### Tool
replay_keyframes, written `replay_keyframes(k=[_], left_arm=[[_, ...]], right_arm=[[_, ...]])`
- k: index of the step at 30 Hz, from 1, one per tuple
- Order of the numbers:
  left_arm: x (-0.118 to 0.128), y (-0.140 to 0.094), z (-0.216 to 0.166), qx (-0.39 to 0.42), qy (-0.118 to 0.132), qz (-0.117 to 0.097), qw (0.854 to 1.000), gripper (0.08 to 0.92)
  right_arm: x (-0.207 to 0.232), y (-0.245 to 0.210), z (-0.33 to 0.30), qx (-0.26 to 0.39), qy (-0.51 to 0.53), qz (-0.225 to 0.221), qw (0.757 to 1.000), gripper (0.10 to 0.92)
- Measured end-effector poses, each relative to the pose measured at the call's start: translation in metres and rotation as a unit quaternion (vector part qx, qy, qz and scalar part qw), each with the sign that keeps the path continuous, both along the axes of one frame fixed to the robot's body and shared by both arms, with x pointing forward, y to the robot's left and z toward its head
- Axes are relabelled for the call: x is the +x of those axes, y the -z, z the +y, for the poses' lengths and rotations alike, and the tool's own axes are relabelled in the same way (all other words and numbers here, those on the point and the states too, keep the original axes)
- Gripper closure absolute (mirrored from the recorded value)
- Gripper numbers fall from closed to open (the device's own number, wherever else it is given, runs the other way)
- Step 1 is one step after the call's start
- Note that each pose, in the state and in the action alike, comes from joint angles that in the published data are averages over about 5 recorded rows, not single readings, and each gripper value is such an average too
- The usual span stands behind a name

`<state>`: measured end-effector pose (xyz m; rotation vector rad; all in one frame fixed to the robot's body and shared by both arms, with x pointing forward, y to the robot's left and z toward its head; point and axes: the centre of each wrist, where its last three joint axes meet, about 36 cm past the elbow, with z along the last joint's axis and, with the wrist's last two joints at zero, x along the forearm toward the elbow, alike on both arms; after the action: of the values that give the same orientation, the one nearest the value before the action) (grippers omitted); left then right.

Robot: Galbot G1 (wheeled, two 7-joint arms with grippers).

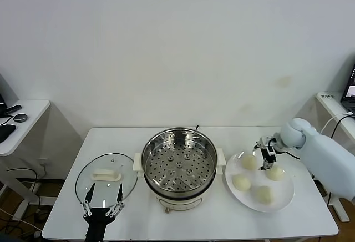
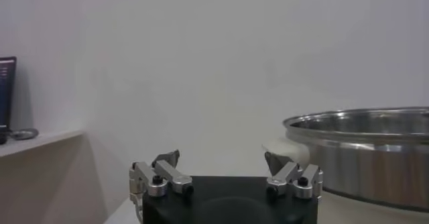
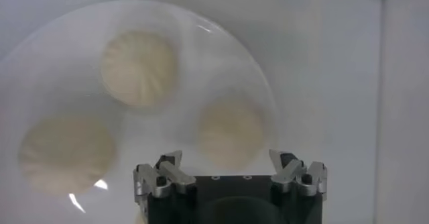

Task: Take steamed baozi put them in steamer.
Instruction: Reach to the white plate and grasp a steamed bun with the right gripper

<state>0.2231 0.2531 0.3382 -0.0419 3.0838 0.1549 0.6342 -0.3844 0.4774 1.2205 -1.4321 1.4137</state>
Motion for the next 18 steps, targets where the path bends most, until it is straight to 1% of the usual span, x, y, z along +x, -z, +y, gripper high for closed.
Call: replay_keyframes(k=[5, 14, 18], left_arm=[[0.000, 0.000, 0.001, 0.001, -0.002, -0.002, 1.000, 0.177], [0.003, -0.002, 0.004, 0.005, -0.006, -0.007, 1.000, 0.177], [0.004, -0.002, 0.005, 0.005, -0.006, -0.008, 1.000, 0.177]], right_arm=[[0.008, 0.007, 0.008, -0.004, 0.006, 0.007, 1.000, 0.205], [0.017, 0.022, 0.018, -0.013, 0.012, 0.016, 1.000, 0.278], [0.021, 0.024, 0.020, -0.017, 0.015, 0.015, 1.000, 0.356]])
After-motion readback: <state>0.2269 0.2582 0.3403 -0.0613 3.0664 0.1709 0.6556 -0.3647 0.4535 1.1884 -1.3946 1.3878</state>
